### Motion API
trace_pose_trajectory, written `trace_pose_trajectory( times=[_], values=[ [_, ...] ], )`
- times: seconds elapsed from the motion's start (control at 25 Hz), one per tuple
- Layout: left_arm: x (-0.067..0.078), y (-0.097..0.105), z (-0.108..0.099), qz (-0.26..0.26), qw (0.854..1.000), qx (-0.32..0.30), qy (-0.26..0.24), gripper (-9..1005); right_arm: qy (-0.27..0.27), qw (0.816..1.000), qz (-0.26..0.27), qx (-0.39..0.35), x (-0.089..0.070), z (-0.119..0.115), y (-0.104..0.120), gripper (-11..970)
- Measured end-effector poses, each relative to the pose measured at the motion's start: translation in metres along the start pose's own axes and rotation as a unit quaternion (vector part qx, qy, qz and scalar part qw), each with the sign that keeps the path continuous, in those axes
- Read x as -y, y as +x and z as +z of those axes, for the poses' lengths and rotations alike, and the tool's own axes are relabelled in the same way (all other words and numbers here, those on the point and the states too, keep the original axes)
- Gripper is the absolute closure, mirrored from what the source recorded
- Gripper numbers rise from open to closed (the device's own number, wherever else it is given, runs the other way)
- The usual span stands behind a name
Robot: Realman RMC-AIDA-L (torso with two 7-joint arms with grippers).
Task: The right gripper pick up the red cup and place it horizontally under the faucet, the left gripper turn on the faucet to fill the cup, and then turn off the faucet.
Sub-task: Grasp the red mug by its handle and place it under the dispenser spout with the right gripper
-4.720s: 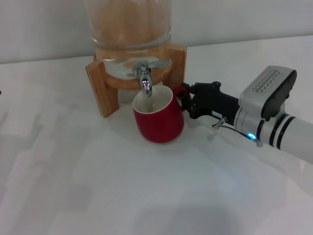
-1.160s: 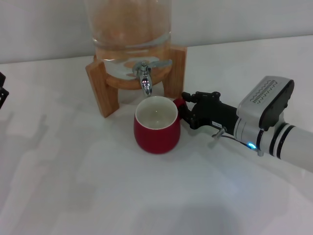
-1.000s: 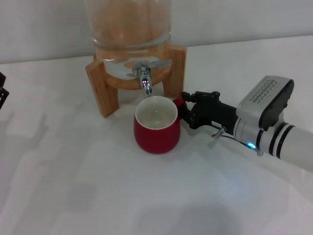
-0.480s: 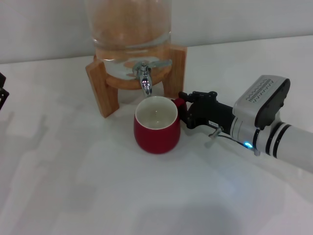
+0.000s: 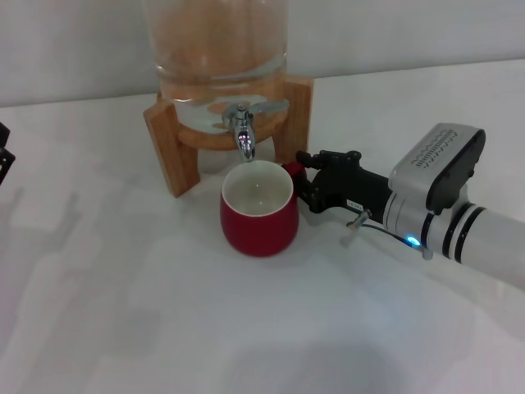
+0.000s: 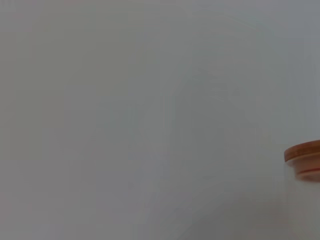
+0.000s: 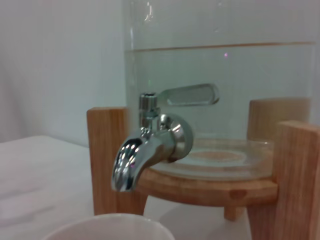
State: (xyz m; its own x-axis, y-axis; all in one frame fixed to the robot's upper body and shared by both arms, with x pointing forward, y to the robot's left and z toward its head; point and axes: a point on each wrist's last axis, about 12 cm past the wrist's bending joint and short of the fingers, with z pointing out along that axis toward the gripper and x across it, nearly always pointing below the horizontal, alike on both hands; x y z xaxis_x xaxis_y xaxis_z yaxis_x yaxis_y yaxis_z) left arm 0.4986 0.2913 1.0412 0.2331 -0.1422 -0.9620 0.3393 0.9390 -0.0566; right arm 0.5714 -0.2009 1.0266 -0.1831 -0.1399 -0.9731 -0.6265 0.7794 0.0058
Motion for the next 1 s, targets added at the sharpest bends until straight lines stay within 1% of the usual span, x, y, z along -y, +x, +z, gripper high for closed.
trace_pose_trajectory(
  times=[1.0],
  values=[
    [0.0006, -0.0006, 0.0028, 0.000, 1.000, 0.002, 0.003, 116, 0.016, 1.000, 0.006, -0.001, 0.0051, 0.0007, -0.0012, 678]
  ],
)
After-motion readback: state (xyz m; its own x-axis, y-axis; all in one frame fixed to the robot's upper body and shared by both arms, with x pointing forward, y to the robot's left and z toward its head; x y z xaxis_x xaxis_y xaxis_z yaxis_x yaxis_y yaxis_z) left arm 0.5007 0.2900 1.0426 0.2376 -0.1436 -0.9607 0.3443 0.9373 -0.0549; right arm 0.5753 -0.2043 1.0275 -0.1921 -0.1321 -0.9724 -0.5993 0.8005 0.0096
